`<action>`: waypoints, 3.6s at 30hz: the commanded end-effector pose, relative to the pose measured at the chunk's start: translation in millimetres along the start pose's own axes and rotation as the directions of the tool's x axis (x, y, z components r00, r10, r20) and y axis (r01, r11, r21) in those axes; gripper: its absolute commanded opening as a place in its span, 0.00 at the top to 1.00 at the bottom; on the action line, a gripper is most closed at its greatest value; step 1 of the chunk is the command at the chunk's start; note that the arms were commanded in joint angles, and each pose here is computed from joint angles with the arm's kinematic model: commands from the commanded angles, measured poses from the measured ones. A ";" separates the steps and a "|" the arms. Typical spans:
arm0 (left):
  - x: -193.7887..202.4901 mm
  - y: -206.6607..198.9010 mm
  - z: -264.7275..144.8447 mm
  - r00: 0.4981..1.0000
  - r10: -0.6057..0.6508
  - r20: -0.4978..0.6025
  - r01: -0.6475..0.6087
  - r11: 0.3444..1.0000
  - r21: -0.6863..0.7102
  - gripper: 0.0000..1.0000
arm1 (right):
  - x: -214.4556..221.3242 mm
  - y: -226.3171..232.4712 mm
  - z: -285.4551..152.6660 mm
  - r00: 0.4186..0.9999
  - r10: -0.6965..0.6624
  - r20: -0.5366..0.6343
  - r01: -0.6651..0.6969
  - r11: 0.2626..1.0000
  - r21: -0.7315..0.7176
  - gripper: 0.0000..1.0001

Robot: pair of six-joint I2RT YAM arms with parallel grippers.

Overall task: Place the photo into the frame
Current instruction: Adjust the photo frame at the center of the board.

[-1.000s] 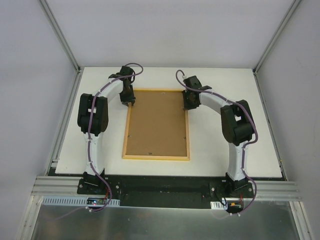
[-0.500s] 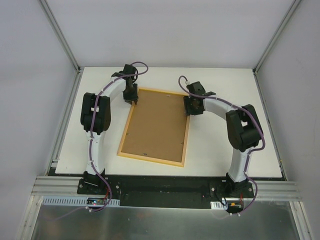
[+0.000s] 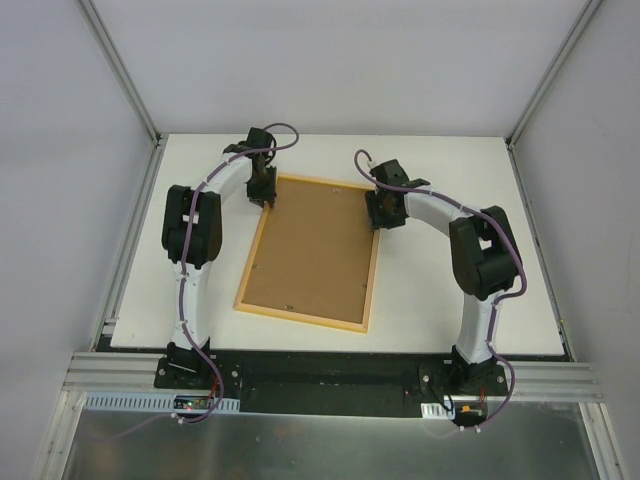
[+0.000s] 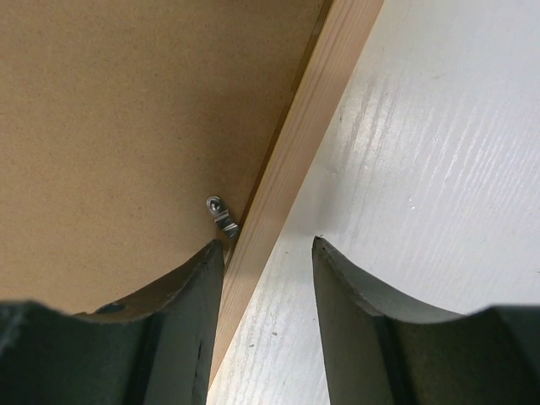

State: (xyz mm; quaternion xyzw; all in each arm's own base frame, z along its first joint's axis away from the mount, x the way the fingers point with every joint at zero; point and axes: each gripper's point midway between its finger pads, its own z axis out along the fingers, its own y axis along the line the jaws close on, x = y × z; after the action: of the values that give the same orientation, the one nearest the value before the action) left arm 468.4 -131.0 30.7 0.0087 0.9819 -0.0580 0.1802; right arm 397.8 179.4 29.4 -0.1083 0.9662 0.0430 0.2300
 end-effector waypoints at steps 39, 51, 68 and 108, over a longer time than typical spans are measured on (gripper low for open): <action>13.6 -0.9 22.4 0.998 0.039 -0.055 -0.038 0.999 0.010 1.00 | -19.7 5.2 5.6 0.999 0.036 0.028 -0.035 0.999 -0.016 0.57; 13.7 -1.1 23.6 0.998 0.039 -0.059 -0.038 0.999 0.011 1.00 | -1.8 5.6 11.5 0.999 0.036 0.002 -0.036 0.999 -0.033 0.66; 13.4 -4.0 21.6 0.998 0.031 -0.058 -0.030 0.999 0.025 1.00 | -1.8 18.8 19.2 0.992 0.128 -0.001 -0.128 0.992 0.016 0.94; 209.1 30.8 -126.7 0.473 -0.880 -0.042 0.873 0.475 -0.111 0.43 | -21.9 16.9 -38.1 0.967 0.229 0.107 -0.220 0.971 -0.095 0.55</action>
State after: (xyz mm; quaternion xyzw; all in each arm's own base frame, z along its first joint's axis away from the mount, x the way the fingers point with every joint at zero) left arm 262.9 -79.9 69.2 -0.4188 0.8985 -0.0823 0.1023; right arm 389.6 193.6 37.4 -0.0144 0.9676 0.0937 0.2341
